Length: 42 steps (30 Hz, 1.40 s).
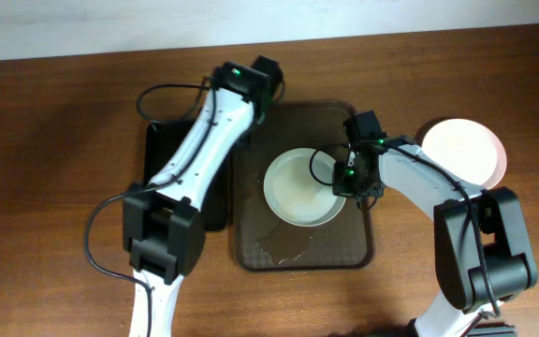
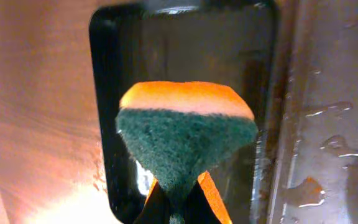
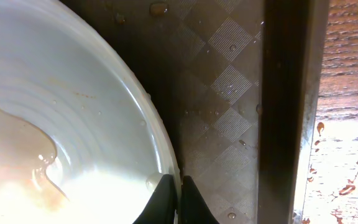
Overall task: Clean dirty plates on tray and stack at the side
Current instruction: 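Pick up the sponge with the left gripper and scrub the held plate, then lift the plate with the right gripper and place it on the stack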
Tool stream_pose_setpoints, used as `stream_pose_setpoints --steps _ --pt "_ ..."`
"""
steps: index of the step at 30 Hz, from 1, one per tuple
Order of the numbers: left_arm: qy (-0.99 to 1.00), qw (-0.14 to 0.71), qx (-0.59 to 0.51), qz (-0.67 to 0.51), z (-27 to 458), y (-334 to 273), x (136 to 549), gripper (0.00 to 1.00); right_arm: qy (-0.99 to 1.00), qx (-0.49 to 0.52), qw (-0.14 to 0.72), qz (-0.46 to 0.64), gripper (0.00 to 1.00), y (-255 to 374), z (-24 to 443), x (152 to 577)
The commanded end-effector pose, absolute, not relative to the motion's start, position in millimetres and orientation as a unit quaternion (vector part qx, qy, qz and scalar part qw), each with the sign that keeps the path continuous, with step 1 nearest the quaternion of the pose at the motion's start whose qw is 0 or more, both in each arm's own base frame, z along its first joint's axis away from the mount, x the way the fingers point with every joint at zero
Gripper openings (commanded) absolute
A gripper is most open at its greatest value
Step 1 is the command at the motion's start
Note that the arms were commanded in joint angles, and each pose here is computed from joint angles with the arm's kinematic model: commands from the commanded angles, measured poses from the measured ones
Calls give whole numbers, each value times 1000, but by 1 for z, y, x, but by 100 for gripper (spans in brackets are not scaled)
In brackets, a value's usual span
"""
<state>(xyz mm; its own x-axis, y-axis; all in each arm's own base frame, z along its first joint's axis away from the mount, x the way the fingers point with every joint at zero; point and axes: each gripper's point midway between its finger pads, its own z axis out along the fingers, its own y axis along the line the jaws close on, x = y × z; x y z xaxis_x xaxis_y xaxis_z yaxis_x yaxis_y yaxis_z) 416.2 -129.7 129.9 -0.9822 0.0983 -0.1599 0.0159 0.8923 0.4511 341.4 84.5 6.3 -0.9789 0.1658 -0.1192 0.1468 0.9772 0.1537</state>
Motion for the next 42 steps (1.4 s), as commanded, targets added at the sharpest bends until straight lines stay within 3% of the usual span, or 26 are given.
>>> stream_pose_setpoints --steps 1,5,10,12,14,15,17,18,19,22,24,27,33,39,42 --pt "984 42 1 172 132 -105 412 0 996 64 59 20 4 64 -7 336" --pt "998 -11 22 64 128 -94 407 0 996 60 58 22 4 64 -7 336" --pt "998 -6 -9 55 104 -69 420 0 996 60 59 22 4 64 -7 336" --pt "999 -16 -10 49 85 -70 417 6 996 58 59 22 4 64 -7 336" --pt "998 -28 -10 51 75 -69 411 30 996 56 60 22 4 64 -7 336" --pt "998 -31 -9 52 79 -68 408 37 996 55 61 22 5 64 -7 337" --pt "999 -11 -8 48 100 -68 407 62 996 50 65 23 7 65 -7 339" --pt "999 31 -10 39 131 -68 407 90 996 45 69 27 12 67 -6 341" --pt "997 71 -13 30 164 -67 404 100 996 36 73 37 13 70 -6 343" --pt "985 169 -17 8 242 -64 386 100 994 14 82 73 4 83 -4 348" --pt "973 230 -20 -5 292 -58 360 100 991 -6 85 104 4 95 5 351" --pt "958 285 -22 -17 338 -50 321 100 985 -28 129 107 4 97 56 369" --pt "944 329 -24 -27 366 -45 299 100 960 -102 224 132 4 142 153 403" --pt "944 328 -24 -27 366 -46 299 100 901 -215 337 170 4 267 176 416" --pt "944 328 -24 -27 366 -46 299 100 877 -240 404 98 4 301 167 432"
